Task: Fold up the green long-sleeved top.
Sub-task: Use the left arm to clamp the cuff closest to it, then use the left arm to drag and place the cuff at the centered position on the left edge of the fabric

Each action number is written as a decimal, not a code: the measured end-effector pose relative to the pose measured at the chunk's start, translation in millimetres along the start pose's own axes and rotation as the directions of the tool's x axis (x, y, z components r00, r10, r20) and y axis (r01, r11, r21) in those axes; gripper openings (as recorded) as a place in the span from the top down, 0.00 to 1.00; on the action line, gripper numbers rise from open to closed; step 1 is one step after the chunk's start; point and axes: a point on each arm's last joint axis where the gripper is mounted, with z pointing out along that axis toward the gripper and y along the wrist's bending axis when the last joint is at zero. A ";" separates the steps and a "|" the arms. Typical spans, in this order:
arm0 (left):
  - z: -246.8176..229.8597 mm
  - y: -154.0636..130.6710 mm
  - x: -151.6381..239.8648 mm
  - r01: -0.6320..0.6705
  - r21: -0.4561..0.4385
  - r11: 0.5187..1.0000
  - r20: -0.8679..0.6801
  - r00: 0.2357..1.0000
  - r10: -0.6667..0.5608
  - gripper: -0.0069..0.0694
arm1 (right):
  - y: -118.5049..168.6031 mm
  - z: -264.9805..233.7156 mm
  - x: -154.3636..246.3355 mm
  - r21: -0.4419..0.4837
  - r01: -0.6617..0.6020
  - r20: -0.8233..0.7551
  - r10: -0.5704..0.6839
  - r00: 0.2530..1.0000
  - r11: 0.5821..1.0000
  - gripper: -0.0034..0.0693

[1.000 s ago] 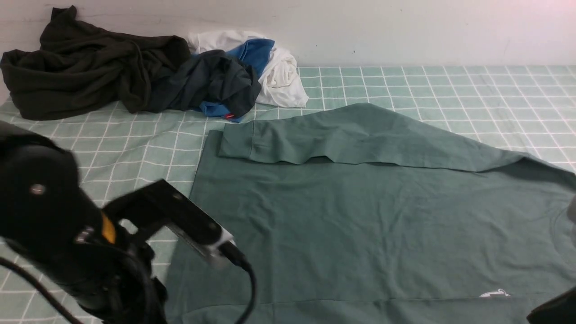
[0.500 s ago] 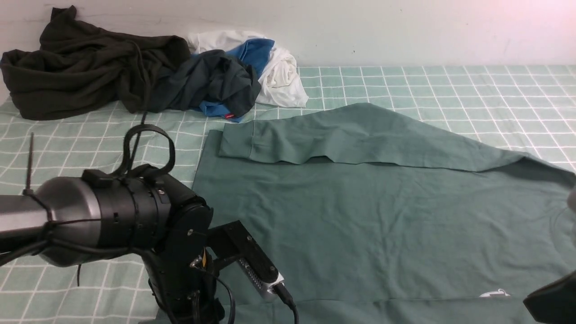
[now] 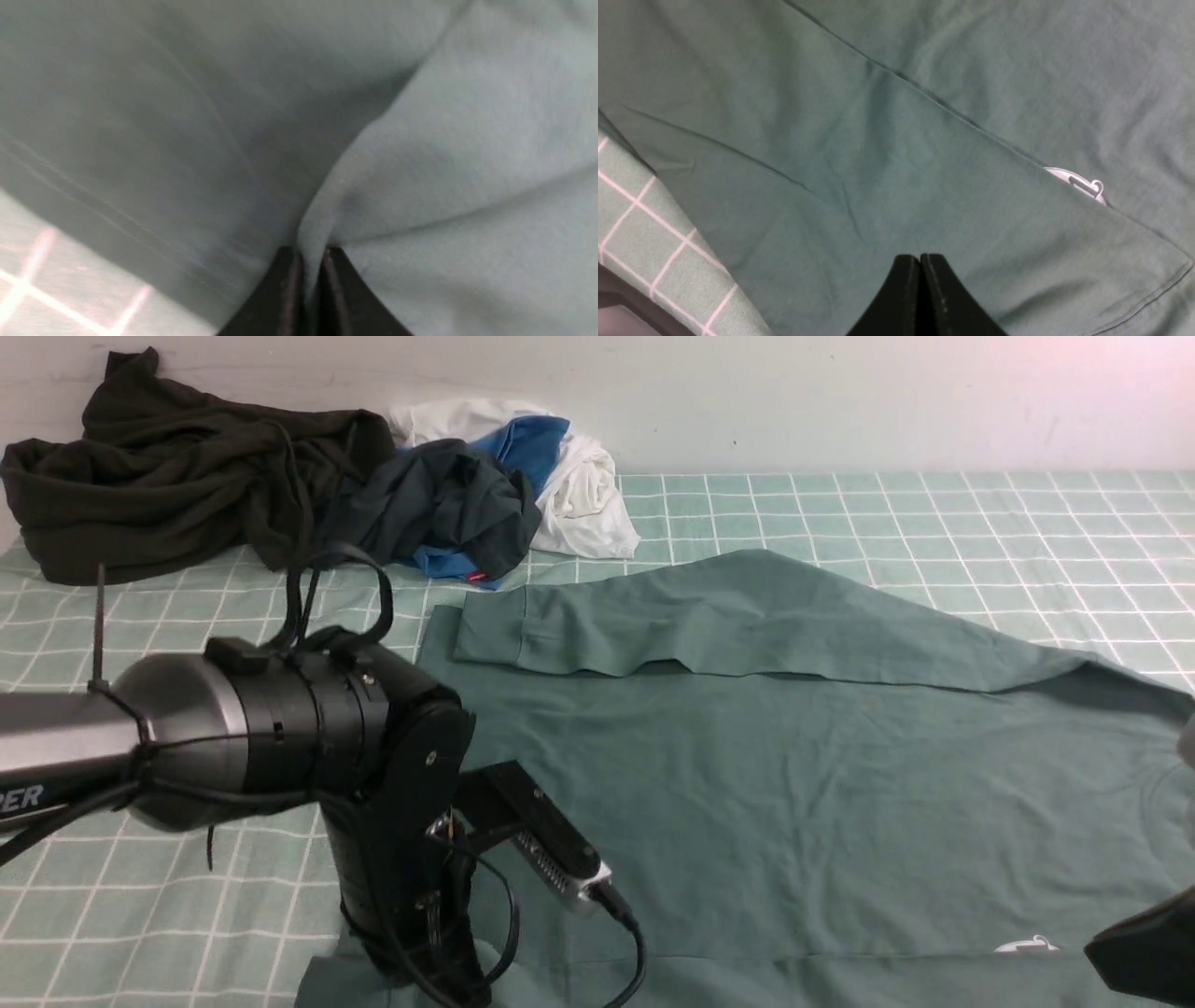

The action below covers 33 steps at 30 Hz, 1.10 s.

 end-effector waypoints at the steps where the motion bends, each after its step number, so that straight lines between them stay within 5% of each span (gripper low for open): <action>1: -4.4 1.4 -3.1 0.001 -0.003 1.000 0.003 1.000 -0.001 0.88 | -0.7 0.1 -0.6 0.008 0.000 0.006 0.000 1.000 1.000 0.97; 18: -132.1 47.2 -91.3 0.016 -0.158 0.987 0.283 0.959 0.029 0.88 | -29.8 15.7 -8.0 0.268 -0.114 -0.028 0.126 0.992 0.957 0.97; 33: -26.8 108.1 -112.8 0.125 -0.066 0.990 0.115 0.986 -0.117 0.80 | -36.4 18.1 -12.5 0.324 -0.161 0.016 0.165 0.986 0.932 0.97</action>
